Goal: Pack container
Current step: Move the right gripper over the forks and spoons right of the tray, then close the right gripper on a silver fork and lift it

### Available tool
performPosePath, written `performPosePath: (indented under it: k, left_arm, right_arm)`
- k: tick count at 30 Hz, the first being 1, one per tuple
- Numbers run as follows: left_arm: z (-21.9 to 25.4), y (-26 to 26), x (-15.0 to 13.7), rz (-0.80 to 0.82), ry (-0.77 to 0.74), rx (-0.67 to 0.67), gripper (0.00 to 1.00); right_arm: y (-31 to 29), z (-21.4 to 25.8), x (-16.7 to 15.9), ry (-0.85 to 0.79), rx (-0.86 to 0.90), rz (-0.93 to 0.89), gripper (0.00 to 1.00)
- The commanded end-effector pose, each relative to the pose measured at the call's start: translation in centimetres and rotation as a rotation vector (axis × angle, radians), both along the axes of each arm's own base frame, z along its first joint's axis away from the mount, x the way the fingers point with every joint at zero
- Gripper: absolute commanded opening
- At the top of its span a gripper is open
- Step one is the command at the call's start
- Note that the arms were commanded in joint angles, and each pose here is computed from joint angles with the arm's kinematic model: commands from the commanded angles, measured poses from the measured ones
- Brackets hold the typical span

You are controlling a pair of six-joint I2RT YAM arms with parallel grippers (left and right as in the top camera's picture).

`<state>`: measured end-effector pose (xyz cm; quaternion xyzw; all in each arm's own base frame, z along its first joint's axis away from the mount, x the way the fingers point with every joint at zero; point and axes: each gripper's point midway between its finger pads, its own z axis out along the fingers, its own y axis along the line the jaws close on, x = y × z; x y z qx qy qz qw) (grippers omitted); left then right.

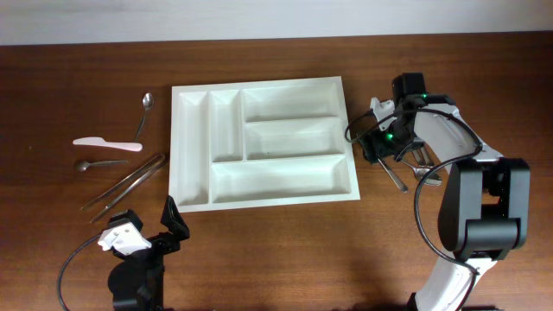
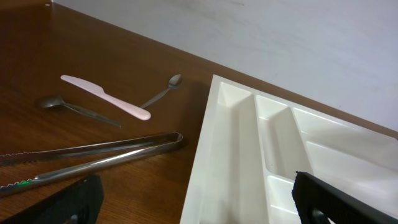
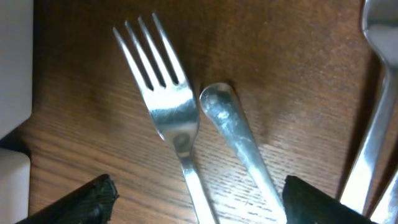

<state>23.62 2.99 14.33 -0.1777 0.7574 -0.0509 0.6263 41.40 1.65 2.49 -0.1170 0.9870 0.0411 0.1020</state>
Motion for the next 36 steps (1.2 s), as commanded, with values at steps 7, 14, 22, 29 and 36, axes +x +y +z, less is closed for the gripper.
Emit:
performPosePath:
  k: [7, 14, 22, 29, 36]
  left_arm:
    - [0.0, 0.0, 0.0, -0.009, -0.002, 0.017, 0.99]
    - [0.0, 0.0, 0.0, -0.009, -0.002, 0.017, 0.99]
    - [0.0, 0.0, 0.0, -0.009, -0.002, 0.017, 0.99]
    - [0.0, 0.0, 0.0, -0.009, -0.002, 0.017, 0.99]
    - [0.0, 0.0, 0.0, -0.009, -0.002, 0.017, 0.99]
  right_arm:
    - [-0.3, -3.2, -2.5, 0.14, -0.011, 0.002, 0.82]
    - [-0.3, -3.8, -2.7, 0.156, -0.012, 0.002, 0.73]
    - [-0.4, -3.8, -2.6, 0.155, -0.011, -0.011, 0.54]
    - [-0.6, -3.8, -2.4, 0.146, -0.01, -0.02, 0.31]
    - [-1.5, -3.7, -2.3, 0.142, -0.006, -0.055, 0.1]
